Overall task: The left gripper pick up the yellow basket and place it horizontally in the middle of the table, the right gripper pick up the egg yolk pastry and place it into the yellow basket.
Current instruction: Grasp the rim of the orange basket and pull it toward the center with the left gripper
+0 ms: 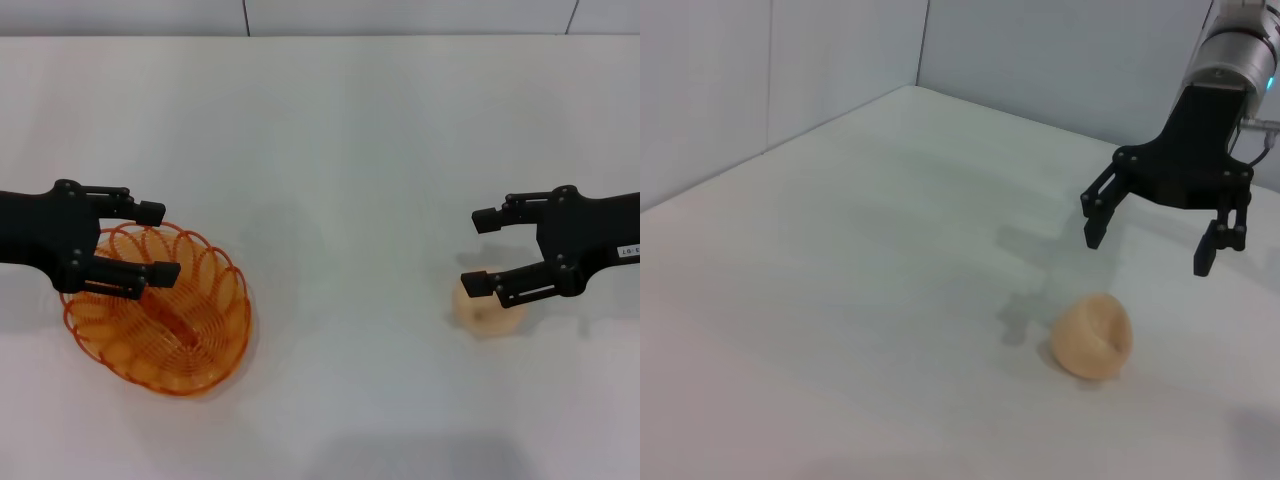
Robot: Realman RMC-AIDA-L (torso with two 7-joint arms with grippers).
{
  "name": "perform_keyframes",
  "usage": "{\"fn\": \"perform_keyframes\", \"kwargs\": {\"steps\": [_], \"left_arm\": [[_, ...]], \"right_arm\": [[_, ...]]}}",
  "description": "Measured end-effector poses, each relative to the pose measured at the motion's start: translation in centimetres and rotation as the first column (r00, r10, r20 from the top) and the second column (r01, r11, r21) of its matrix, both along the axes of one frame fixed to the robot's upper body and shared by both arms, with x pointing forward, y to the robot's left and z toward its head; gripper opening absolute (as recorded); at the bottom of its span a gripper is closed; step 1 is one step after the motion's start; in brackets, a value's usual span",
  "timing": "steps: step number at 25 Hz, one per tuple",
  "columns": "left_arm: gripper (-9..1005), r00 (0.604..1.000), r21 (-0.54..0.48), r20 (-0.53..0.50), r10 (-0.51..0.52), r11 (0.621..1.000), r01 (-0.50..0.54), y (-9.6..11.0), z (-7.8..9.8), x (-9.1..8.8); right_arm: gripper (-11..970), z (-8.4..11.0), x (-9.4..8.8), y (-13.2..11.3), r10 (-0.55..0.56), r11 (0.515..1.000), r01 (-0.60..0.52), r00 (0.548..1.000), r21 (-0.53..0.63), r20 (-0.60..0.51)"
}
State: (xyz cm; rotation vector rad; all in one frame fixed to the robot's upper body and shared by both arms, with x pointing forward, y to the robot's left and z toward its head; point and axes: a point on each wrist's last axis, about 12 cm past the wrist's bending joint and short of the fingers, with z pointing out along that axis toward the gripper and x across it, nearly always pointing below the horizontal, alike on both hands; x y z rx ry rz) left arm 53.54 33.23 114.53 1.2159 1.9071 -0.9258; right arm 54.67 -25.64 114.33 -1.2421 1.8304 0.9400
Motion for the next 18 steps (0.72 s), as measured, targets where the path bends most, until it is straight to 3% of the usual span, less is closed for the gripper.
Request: {"fn": "perform_keyframes", "kwargs": {"steps": [18], "left_arm": [[817, 1.000, 0.001, -0.002, -0.006, 1.000, 0.006, -0.23, 0.01, 0.10]], "right_arm": [[859, 0.17, 0.13, 0.31, 0.011, 1.000, -0.011, 1.000, 0.000, 0.002]]}}
